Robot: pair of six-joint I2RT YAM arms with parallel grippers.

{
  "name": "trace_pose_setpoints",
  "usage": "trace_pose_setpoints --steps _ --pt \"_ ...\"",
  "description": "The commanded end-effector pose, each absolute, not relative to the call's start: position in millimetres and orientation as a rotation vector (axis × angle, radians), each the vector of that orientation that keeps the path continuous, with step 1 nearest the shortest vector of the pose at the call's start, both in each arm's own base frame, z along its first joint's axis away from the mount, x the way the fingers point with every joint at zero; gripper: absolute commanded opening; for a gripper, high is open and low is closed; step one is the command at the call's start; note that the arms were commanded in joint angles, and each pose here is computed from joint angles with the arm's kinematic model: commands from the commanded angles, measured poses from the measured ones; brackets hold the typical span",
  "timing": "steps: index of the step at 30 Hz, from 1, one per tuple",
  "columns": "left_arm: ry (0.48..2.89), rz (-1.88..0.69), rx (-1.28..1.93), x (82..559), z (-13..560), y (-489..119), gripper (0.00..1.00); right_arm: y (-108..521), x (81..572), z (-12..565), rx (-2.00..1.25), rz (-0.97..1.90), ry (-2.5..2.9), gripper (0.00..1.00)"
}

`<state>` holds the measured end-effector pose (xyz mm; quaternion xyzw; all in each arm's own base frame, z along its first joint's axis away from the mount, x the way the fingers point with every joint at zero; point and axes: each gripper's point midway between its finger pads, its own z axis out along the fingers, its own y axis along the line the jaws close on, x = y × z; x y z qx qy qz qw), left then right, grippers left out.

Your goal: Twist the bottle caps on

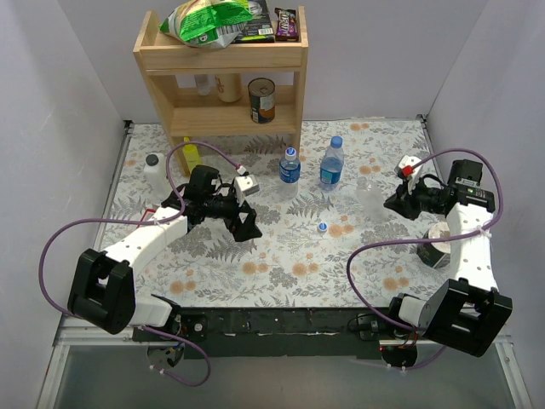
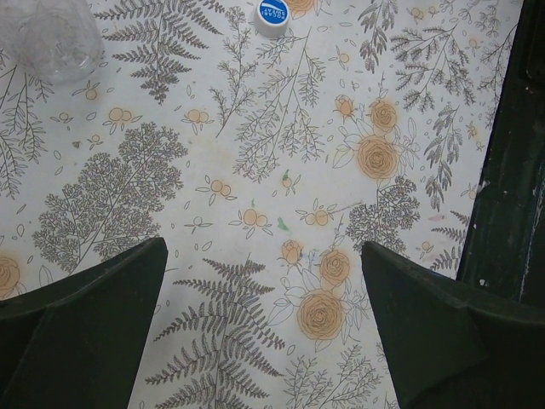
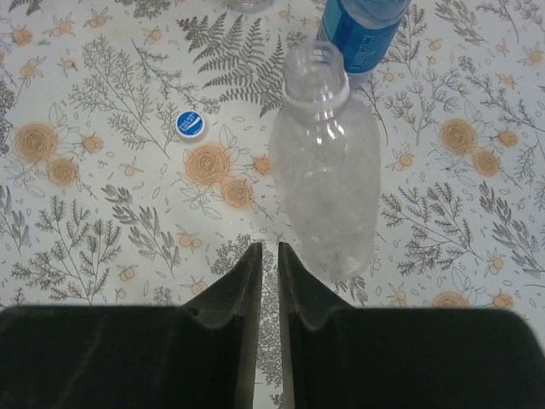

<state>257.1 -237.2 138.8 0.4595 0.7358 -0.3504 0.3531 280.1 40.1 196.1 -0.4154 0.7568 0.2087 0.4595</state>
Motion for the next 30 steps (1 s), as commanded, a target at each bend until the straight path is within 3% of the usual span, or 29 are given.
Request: trace_pose_setpoints --steps 1,4,11,30 --pt "1.837 -0.938 1.217 248 150 -239 0.98 43 265 198 -1.118 0.498 1.850 0.20" --pt "1.832 -0.940 1.212 248 151 -240 0.98 38 279 210 -1.116 0.452 1.829 0.27" --pt "1.840 -0.906 1.194 251 150 -236 0.98 43 292 207 -1.381 0.352 1.726 0.64" --pt "1.861 -0.908 1.166 244 143 -229 0.98 121 322 174 -1.843 0.283 1.484 0.70"
